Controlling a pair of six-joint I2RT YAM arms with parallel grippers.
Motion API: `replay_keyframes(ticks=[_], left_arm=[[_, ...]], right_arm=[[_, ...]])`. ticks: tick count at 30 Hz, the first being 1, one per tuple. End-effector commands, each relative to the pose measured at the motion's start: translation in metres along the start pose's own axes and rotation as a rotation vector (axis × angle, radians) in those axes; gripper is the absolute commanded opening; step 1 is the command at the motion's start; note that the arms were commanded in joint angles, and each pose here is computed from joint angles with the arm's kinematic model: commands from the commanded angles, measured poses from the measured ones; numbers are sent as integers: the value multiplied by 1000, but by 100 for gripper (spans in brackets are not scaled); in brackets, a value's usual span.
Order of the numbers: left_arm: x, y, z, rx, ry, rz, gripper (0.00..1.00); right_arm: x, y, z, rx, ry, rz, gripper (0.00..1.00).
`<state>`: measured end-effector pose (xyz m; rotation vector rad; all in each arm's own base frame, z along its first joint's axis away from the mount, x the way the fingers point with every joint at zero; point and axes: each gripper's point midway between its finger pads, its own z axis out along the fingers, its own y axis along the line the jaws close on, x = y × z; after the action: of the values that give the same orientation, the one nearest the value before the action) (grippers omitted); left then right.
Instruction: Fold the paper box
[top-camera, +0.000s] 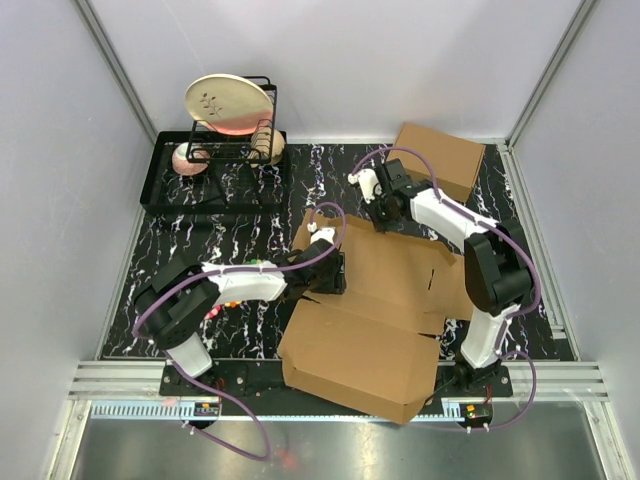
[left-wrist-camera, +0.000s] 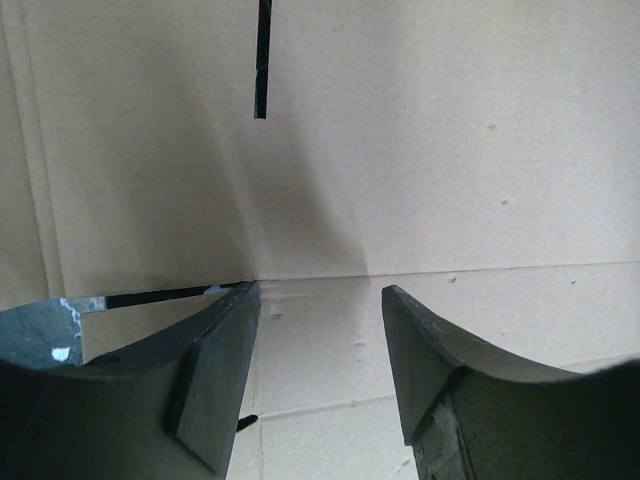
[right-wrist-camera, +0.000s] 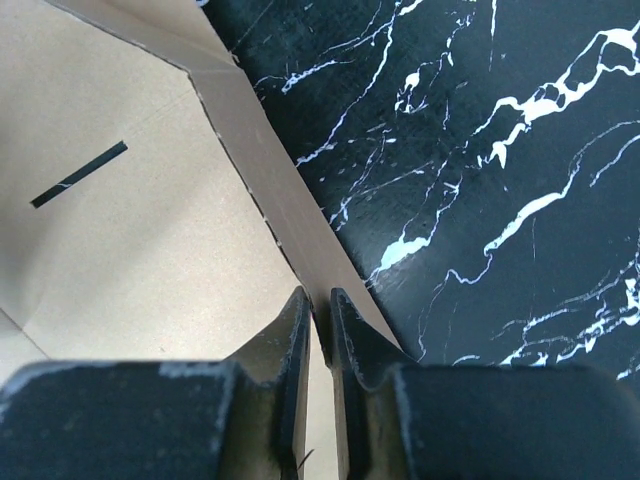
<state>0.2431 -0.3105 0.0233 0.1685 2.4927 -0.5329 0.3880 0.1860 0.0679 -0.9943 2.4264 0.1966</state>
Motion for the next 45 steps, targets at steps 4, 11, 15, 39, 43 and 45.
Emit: replay_keyframes(ticks=[4, 11, 15, 39, 43, 45], left_arm=[[3, 40, -36, -186, 50, 39, 61], [-62, 6, -99, -100, -124, 14, 62], [-89, -9, -135, -44, -230, -3, 63], [-107, 9, -122, -28, -494, -98, 68], [-111, 10, -120, -60, -488, -75, 68], [-112, 11, -120, -69, -489, -74, 68]], right_arm=[[14, 0, -36, 176, 69, 152, 0], [-5, -52, -81, 530, 37, 239, 0], [-11, -65, -108, 655, -34, 320, 0], [-9, -47, -162, 926, -293, 236, 0], [-30, -37, -189, 875, -380, 171, 0], [-42, -25, -199, 839, -426, 88, 0]])
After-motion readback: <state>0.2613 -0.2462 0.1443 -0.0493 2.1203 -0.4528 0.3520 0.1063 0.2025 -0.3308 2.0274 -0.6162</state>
